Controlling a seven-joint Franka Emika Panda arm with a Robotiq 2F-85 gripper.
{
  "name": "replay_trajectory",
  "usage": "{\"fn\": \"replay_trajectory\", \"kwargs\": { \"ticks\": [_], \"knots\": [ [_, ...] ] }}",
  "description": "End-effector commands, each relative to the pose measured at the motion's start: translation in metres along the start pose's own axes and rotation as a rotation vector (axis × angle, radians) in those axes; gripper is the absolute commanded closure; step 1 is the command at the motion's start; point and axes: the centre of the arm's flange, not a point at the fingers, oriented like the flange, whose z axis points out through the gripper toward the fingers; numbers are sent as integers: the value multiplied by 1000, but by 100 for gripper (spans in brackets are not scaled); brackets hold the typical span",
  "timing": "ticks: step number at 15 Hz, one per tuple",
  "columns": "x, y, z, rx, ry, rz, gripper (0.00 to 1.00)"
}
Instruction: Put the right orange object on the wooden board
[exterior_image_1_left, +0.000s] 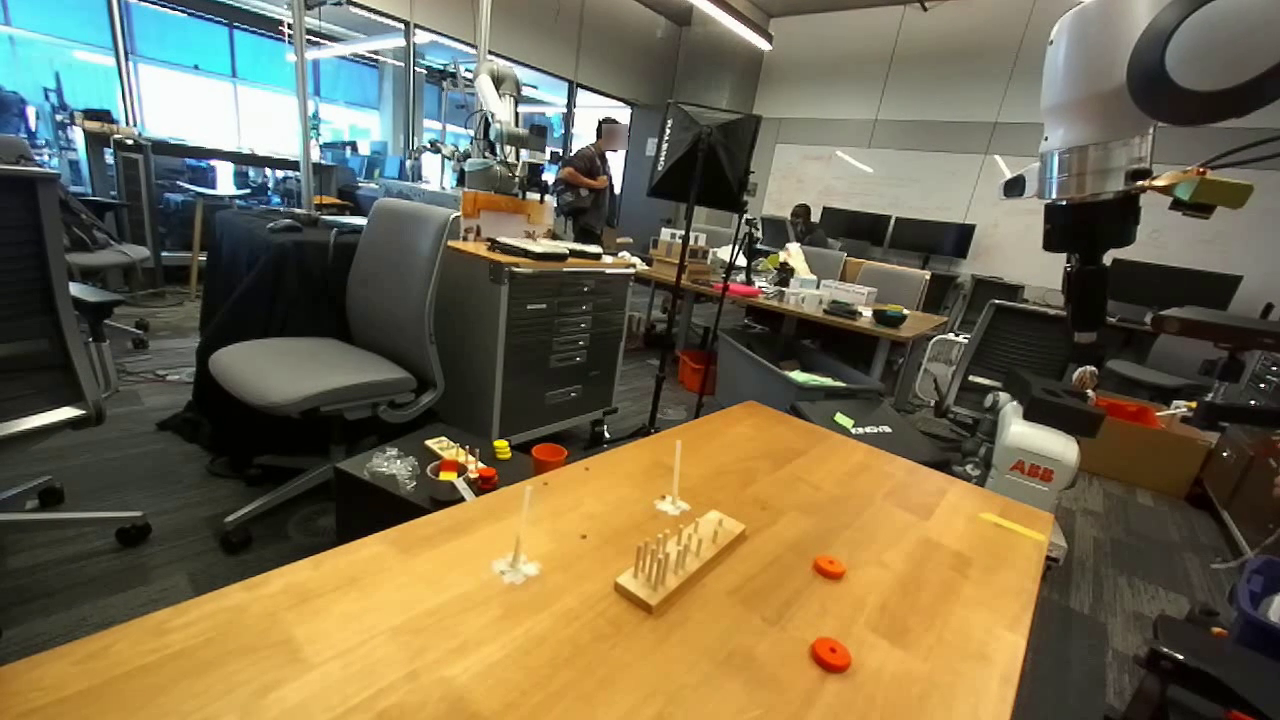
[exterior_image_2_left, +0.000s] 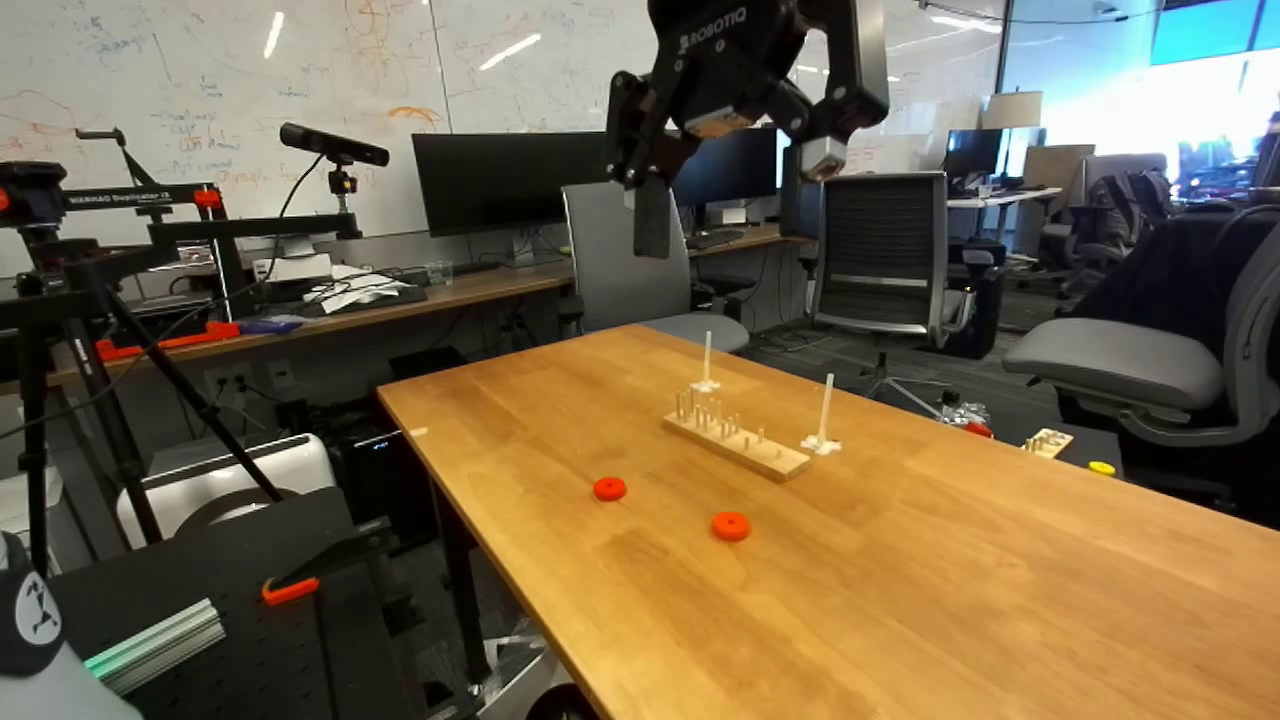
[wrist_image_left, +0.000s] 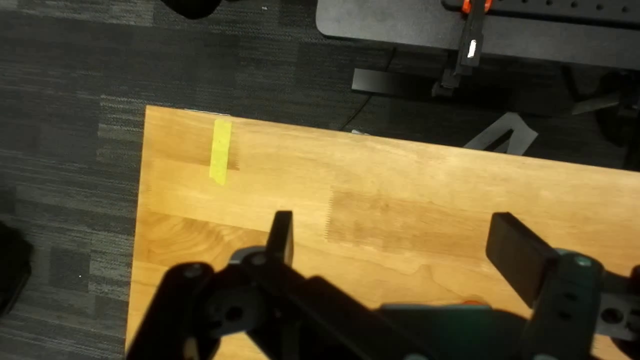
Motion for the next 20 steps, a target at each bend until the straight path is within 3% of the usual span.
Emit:
{"fn": "replay_trajectory", "kwargs": {
  "ticks": [1,6,15,16,20],
  "knots": [
    [-2,-6,4,-32,104,42,0],
    [29,-25,13,-12,219,141,0],
    [114,-82,57,-67,106,167,0],
    [82,-81,59,-41,132,140,0],
    [88,-83,67,-38,114,138,0]
  ]
}}
